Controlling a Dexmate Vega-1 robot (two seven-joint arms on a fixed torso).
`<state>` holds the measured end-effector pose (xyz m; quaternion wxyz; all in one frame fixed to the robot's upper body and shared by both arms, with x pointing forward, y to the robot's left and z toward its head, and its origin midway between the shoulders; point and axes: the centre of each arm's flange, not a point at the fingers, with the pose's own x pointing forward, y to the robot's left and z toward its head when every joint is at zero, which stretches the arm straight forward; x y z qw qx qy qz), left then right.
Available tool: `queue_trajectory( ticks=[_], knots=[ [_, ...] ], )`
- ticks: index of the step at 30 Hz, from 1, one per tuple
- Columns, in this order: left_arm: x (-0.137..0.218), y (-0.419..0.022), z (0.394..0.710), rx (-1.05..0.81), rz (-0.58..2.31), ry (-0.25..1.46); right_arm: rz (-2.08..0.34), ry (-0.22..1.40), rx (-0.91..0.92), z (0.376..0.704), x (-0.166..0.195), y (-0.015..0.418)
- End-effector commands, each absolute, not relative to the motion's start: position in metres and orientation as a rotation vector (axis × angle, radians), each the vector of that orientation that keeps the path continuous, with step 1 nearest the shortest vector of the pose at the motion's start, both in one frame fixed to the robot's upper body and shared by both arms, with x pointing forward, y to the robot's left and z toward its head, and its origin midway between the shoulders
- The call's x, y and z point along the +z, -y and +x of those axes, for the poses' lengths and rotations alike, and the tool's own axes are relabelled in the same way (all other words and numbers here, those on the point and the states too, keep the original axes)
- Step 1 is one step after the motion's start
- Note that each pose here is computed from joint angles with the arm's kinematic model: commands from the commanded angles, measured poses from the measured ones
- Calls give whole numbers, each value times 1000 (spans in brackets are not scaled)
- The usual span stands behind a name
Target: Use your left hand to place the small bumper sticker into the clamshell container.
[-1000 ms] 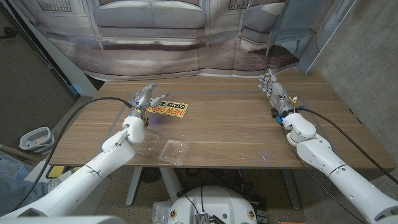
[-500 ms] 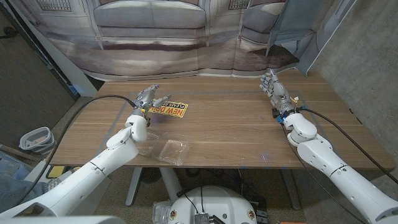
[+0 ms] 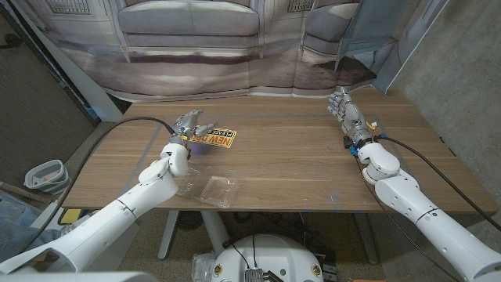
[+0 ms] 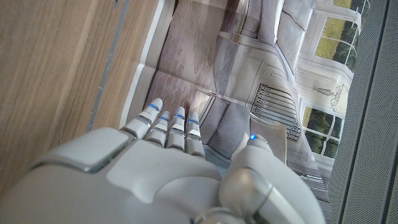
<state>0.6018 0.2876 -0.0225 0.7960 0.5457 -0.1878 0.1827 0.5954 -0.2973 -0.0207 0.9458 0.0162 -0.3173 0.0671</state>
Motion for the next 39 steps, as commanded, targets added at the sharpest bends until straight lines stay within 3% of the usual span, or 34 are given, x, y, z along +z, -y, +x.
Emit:
queue_trajectory(
  ticks=[1,39],
  knots=[
    [-24,-283,607,365,1210,370,24,643,138,596,-20,297],
    [-38,-271,624,339,1242,342,33,641,123,594,-23,299]
  ],
)
